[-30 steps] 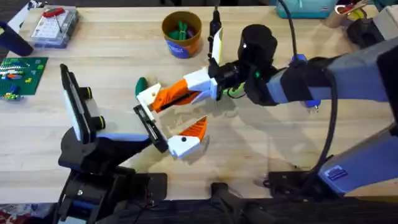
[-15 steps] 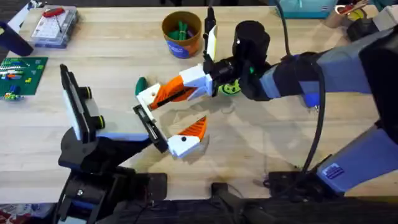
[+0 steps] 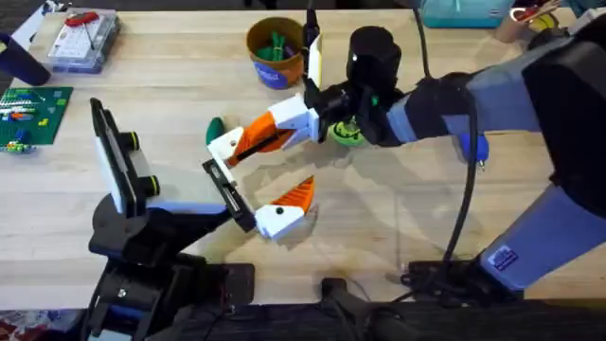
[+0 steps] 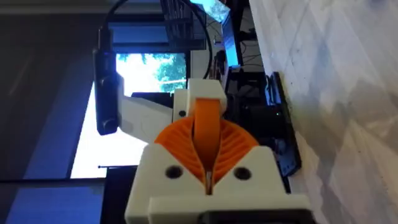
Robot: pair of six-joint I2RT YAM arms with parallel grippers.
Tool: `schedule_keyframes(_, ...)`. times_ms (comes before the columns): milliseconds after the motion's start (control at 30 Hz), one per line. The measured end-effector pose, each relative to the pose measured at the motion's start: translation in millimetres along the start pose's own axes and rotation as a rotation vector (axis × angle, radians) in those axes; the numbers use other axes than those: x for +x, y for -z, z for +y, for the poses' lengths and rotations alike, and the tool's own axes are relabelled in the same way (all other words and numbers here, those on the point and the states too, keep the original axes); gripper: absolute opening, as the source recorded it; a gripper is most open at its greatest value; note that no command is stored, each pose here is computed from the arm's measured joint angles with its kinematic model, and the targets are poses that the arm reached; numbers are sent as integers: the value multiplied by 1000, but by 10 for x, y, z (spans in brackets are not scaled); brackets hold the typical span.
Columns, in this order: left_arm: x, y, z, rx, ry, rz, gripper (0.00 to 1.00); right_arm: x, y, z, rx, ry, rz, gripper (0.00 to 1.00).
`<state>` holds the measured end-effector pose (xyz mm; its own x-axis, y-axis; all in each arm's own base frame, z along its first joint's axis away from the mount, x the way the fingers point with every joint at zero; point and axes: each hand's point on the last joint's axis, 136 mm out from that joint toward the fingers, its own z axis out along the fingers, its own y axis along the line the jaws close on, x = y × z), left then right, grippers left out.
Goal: Pick up the gripper from the table and insert it into the empty holder that is missing its gripper. Then pick up a screw, insert it into the mounting hole, and use the screwdriver to tighten it. Finally, clean up the table by picking up the vegetable and placing it into the bucket.
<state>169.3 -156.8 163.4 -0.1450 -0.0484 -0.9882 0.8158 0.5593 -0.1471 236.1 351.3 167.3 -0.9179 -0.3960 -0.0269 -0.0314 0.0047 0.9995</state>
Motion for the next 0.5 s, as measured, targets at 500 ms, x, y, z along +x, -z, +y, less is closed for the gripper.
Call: schedule_keyframes(500, 0, 0, -2, 1, 0, 0, 991, 13, -3, 9, -2, 3, 15, 19)
